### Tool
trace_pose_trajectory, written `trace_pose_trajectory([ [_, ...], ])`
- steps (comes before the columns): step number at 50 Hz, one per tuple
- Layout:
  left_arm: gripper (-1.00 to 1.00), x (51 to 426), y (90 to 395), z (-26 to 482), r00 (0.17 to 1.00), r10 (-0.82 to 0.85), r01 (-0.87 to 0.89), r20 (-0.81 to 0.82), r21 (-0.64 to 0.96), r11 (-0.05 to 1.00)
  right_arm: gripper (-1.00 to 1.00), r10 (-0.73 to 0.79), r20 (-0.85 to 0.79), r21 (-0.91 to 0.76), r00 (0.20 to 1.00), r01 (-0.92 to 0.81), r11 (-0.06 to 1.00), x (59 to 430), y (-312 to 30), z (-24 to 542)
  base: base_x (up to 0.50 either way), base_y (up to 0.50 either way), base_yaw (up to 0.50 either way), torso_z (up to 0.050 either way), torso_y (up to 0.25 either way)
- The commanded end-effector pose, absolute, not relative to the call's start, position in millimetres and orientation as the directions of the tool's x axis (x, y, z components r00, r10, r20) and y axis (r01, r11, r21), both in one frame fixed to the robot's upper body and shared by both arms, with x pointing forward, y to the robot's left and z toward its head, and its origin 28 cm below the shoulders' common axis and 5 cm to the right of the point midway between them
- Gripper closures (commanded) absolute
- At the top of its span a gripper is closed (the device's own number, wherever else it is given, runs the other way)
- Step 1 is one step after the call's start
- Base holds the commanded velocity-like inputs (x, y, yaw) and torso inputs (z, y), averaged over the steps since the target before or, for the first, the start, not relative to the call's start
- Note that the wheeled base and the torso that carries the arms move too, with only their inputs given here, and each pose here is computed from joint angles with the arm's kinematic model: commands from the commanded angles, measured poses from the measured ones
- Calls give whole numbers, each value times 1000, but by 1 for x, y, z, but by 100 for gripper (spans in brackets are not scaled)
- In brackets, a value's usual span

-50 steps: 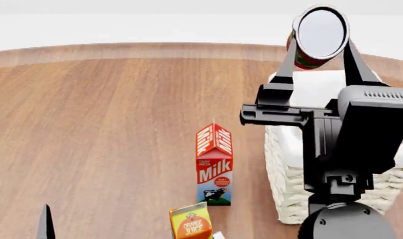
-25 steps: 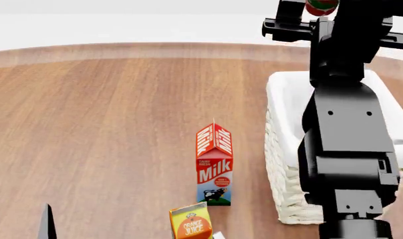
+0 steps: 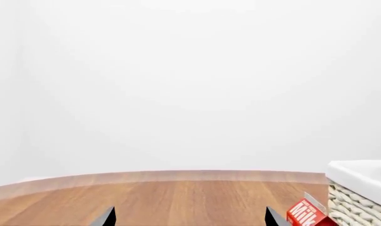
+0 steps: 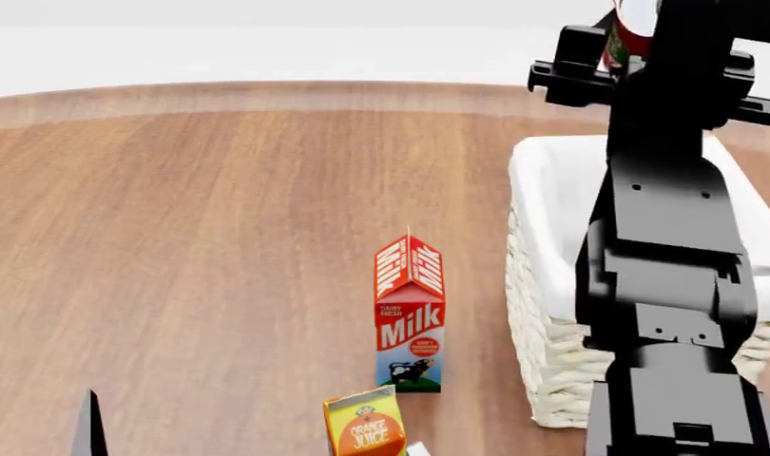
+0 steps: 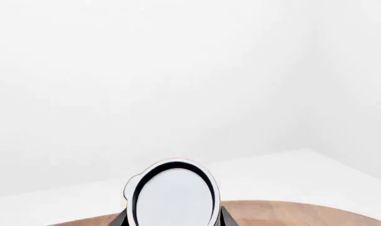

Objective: Pick up the tomato sauce, and put it in the basket.

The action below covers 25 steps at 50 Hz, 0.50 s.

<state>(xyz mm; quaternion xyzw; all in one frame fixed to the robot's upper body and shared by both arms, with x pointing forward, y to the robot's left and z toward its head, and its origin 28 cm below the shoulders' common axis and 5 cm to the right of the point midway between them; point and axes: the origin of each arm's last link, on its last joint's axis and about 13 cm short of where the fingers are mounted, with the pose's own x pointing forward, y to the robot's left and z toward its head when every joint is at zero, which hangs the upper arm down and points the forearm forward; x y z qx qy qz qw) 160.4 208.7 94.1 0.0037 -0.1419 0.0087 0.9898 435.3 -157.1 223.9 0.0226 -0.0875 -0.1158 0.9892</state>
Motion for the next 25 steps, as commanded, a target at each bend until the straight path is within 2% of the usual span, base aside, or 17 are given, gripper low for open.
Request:
trace_pose_trajectory([
  [1, -100, 161, 209, 94, 960, 18, -19, 279, 1, 1000, 100, -306, 41, 31, 951, 304, 952, 431, -164, 202, 0, 0, 0, 0, 0],
  [15, -100, 161, 208, 92, 962, 10, -12, 274, 4, 1000, 100, -366, -140, -33, 920, 365, 930, 424, -175, 186, 0, 0, 0, 0, 1],
  [25, -100, 161, 208, 92, 962, 9, -9, 272, 1, 1000, 100, -367, -184, -48, 912, 365, 930, 420, -175, 172, 0, 0, 0, 0, 0],
])
